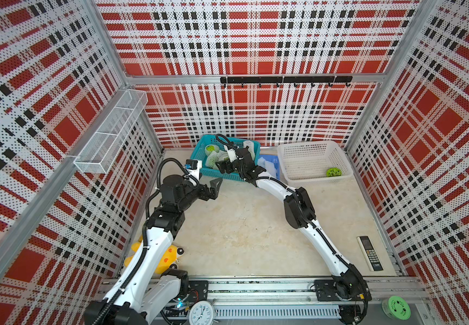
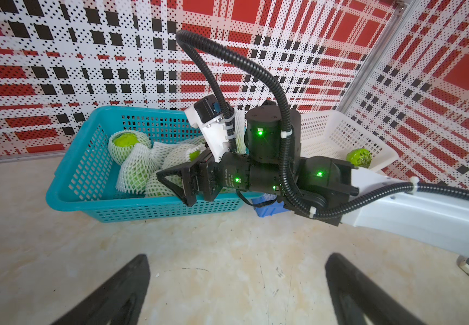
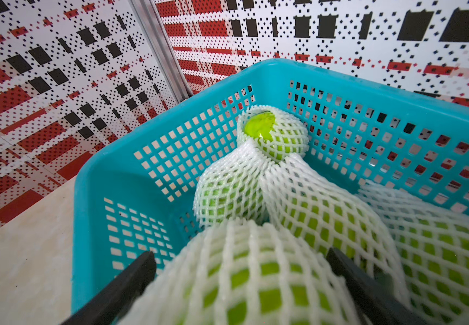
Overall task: Sleeve custard apples in foam nets
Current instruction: Place the custard apple in the basket, then reset both arms
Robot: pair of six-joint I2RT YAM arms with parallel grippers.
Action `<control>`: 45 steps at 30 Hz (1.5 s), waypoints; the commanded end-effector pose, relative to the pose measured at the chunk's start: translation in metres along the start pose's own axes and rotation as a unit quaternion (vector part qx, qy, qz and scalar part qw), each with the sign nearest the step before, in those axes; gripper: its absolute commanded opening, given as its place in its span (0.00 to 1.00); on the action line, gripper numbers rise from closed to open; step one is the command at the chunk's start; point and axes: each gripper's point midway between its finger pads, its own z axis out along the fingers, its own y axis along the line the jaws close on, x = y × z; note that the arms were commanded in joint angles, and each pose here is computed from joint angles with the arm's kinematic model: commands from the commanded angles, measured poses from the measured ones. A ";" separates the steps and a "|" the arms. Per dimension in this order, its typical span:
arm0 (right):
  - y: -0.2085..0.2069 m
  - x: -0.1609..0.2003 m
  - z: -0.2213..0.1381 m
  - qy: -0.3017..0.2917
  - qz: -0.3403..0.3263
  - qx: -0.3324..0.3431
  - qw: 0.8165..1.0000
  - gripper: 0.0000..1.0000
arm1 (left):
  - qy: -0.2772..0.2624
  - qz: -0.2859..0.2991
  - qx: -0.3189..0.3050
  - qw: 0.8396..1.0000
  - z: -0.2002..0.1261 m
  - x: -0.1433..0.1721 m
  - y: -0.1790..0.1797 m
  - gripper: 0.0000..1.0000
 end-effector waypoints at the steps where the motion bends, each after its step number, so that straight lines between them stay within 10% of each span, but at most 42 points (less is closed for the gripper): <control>1: 0.002 -0.012 -0.006 -0.011 -0.016 -0.002 1.000 0.99 | -0.012 0.003 -0.001 1.000 -0.002 -0.005 0.000 1.00; 31: 0.022 -0.102 -0.081 -0.075 -0.057 0.013 0.995 1.00 | -0.040 -0.004 0.008 0.999 -0.015 -0.021 -0.008 1.00; 45: 0.048 -0.163 -0.242 -0.093 -0.098 0.034 0.990 1.00 | -0.146 -0.014 -0.054 0.988 -0.069 -0.063 -0.002 1.00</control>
